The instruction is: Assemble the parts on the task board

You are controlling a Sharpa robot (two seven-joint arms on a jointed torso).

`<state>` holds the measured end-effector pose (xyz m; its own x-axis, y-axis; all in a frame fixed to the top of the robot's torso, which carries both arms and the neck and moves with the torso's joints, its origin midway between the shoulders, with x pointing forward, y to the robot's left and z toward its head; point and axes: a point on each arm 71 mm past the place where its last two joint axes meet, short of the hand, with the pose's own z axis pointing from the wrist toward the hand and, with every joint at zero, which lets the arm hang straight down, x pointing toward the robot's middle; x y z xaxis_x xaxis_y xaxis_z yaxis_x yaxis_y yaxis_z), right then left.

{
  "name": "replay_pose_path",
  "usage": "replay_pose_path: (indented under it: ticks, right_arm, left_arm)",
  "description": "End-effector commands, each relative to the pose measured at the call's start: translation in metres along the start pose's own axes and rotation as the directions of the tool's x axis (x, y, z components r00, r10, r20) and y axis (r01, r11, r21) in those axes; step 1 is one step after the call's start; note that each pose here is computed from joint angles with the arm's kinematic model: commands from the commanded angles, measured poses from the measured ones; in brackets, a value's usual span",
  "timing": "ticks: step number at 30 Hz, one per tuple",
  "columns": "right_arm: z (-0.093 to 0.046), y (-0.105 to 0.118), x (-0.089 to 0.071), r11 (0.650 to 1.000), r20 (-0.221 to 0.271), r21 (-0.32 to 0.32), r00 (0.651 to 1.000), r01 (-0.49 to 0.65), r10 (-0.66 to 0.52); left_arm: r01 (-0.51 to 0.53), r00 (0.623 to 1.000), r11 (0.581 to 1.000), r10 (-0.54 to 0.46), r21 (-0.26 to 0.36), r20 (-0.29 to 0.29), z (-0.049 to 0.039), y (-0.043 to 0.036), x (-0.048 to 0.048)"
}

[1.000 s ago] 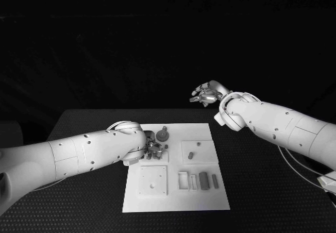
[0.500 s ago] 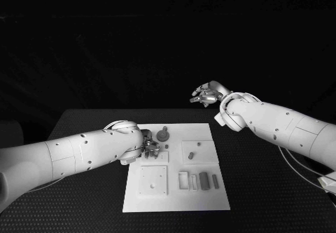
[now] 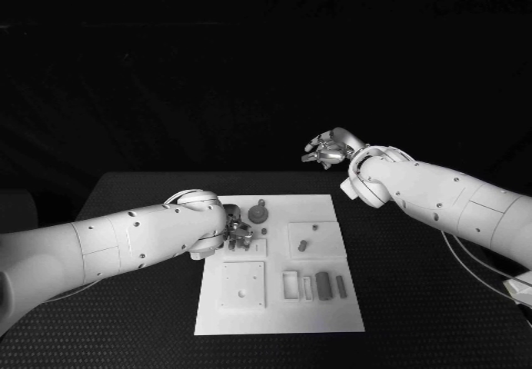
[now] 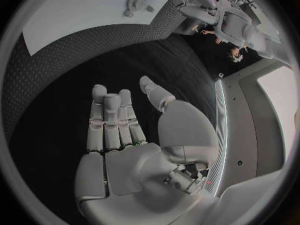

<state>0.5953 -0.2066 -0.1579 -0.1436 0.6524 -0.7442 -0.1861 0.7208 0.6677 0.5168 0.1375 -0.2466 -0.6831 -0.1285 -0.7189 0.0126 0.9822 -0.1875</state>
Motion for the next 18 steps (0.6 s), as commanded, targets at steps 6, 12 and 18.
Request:
replay_pose_path:
  ticks: [6,12,18]
  right_arm:
    - [-0.0002,0.0001,0.0011,1.0,-0.012,-0.003,1.0,0.004,-0.005]
    - [-0.0003,0.0004,0.0014,1.0,-0.013,-0.004,1.0,0.004,-0.004]
    - [-0.0002,0.0002,0.0013,1.0,-0.013,-0.004,1.0,0.005,-0.005]
  left_arm:
    - [-0.042,0.998,0.999,0.041,-0.006,-0.046,-0.0002,-0.0007,0.0084]
    - [-0.042,0.998,0.999,0.041,-0.009,-0.047,-0.0003,-0.0001,0.0086]
    - [-0.041,0.998,0.999,0.04,-0.014,-0.046,-0.0002,0.0015,0.0081]
